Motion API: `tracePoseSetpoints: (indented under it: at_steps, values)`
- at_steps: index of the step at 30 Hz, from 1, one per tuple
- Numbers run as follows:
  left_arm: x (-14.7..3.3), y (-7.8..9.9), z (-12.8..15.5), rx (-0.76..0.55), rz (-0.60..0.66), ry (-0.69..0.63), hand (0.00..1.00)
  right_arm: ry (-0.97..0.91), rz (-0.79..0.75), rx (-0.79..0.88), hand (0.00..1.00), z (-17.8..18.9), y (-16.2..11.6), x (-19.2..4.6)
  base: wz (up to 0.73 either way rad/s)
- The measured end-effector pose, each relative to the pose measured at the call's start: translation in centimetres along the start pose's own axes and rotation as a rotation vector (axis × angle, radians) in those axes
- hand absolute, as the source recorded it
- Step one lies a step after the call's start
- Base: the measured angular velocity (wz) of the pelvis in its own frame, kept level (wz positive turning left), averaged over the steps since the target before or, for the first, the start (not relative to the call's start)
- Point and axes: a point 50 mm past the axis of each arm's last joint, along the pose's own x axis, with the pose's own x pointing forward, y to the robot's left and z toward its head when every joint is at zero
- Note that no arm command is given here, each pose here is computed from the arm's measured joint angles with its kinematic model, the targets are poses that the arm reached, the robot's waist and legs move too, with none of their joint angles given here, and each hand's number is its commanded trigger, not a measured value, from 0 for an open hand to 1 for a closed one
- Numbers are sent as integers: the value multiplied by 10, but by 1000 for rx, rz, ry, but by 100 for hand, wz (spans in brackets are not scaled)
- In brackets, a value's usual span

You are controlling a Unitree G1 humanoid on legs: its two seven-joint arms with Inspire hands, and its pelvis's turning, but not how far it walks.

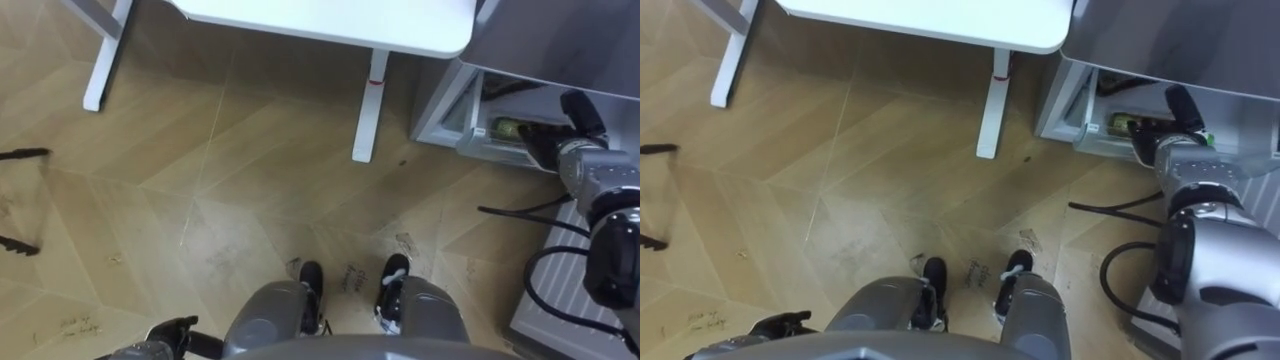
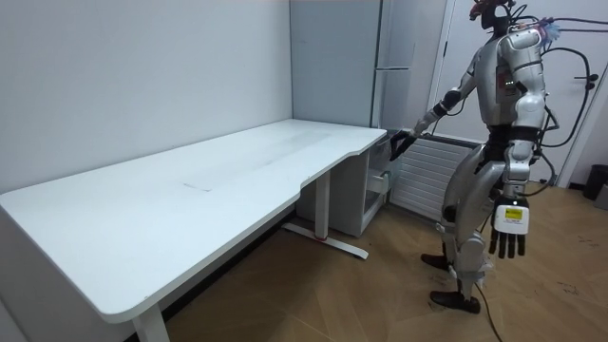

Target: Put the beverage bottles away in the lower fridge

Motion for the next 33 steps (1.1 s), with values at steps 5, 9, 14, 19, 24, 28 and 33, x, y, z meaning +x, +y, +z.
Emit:
tracePoseSetpoints:
  at_steps: [5,9,14,19,24,28,33]
  values:
    - [0,0,2,3,0,-22,0,-7,3,-1,0,1,1,0,0]
    - [0,1,1,2,1,-23,0,-14,1,-15,0,2,0,0,0]
    - [0,1,2,6,0,-35,0,-23,-3,-21,0,3,-5,0,-1]
    - [-1,2,4,6,5,-47,0,-57,-22,-13,0,9,-13,0,0]
    - [-1,2,4,5,9,-47,0,-82,-69,3,0,16,-34,-2,0]
    - [-1,3,3,-4,11,-48,0,-99,-80,44,0,21,-42,-3,-2]
    - [-1,3,-6,-14,13,-27,0,-119,-93,46,0,29,-51,-4,-4]
